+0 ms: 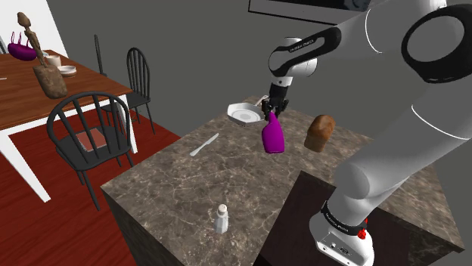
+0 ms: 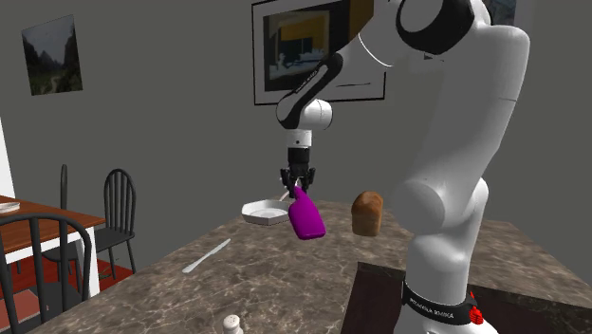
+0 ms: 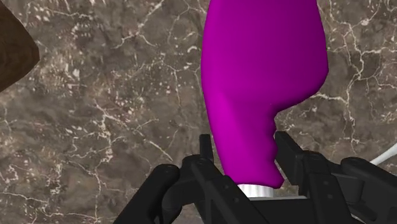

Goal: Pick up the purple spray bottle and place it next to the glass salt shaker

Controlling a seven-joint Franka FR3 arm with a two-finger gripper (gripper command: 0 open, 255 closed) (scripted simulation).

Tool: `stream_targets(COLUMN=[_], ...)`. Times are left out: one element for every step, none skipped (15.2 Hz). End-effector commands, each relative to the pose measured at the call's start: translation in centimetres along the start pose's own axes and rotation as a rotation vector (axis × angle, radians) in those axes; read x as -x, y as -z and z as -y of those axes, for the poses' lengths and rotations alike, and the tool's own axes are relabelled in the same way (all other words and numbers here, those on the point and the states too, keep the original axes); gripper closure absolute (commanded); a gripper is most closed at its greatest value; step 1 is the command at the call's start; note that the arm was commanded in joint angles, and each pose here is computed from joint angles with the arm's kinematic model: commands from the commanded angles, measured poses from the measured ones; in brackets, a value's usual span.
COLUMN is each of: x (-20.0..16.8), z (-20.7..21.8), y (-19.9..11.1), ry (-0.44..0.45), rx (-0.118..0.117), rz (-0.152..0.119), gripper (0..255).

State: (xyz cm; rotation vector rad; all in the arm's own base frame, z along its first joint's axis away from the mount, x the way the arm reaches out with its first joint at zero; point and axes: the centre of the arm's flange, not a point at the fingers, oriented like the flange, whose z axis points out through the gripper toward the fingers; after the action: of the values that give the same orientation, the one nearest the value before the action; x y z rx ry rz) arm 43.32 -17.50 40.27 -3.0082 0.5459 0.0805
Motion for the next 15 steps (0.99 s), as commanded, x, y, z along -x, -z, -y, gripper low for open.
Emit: stream_targets(x=[1.1, 1.8, 2.4, 3.0, 3.6, 4.3, 4.9, 5.5, 6.2, 6.8, 7.4, 8.0, 8.7, 9.3, 9.9], z=[2.3, 3.5, 4.6, 5.8, 6.9, 8.1, 9.3, 10.4, 11.6, 12.7, 13.9, 15.0, 16.2, 17.3, 18.5], y=[-0.3, -0.4, -0.5, -0.6, -0.8, -0.9, -1.0, -1.1, -1.2, -1.4, -1.5, -1.6, -1.7, -1.9, -2.0], ry=[-0.001, -0.001, -0.001, -0.001, -0.001, -0.001, -0.001, -0.001, -0.001, -0.001, -0.001, -0.001, -0.001, -0.001, -0.001], rx=[0.0, 0.0, 0.0, 0.0, 0.0, 0.0, 0.0, 0.0, 0.0, 0.0, 0.0, 0.0, 0.0, 0.0, 0.0], rz=[0.0, 0.0, 0.0, 0.0, 0.0, 0.0, 0.0, 0.0, 0.0, 0.0, 0.0, 0.0, 0.0, 0.0, 0.0], gripper=[255, 255, 255, 255, 255, 255, 255, 255, 255, 255, 255, 255, 255, 255, 255])
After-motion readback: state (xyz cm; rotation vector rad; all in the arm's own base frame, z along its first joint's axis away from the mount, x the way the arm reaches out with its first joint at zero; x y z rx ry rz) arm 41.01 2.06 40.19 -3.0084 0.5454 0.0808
